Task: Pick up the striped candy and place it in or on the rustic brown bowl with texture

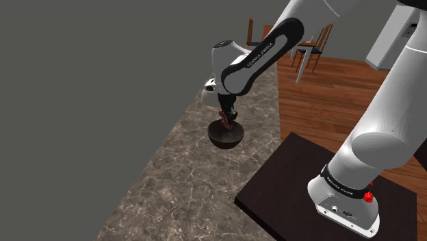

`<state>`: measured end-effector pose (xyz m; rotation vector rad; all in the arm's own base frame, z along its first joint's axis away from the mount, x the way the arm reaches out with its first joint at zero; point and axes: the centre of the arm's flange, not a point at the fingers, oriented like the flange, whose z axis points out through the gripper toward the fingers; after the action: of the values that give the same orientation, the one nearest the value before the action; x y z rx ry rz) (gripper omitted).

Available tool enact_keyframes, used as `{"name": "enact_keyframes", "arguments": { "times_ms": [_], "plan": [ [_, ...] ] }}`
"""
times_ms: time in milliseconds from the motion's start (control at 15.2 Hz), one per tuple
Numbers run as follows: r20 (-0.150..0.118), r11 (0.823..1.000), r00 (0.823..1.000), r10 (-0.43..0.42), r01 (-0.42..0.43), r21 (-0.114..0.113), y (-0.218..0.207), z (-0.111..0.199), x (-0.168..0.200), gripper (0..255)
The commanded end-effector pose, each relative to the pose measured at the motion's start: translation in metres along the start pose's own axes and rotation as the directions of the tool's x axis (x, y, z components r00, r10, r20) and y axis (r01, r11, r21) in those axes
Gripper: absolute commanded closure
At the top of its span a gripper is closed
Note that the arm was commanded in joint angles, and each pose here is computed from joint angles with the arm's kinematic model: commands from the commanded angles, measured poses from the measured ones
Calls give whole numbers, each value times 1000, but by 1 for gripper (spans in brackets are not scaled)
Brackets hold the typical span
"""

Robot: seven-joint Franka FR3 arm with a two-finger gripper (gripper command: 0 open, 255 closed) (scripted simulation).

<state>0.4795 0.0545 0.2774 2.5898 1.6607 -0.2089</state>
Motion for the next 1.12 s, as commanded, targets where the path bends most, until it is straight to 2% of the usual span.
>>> {"name": "enact_keyframes", "arguments": {
  "times_ms": [0,528,990,1056],
  "plan": [
    [0,1000,1000,0,0,0,1,10,3,255],
    [0,1000,1000,0,0,0,2,52,9,255],
    [0,1000,1000,0,0,0,2,52,9,255],
    [0,1000,1000,0,0,0,2,52,9,0]
  ]
}}
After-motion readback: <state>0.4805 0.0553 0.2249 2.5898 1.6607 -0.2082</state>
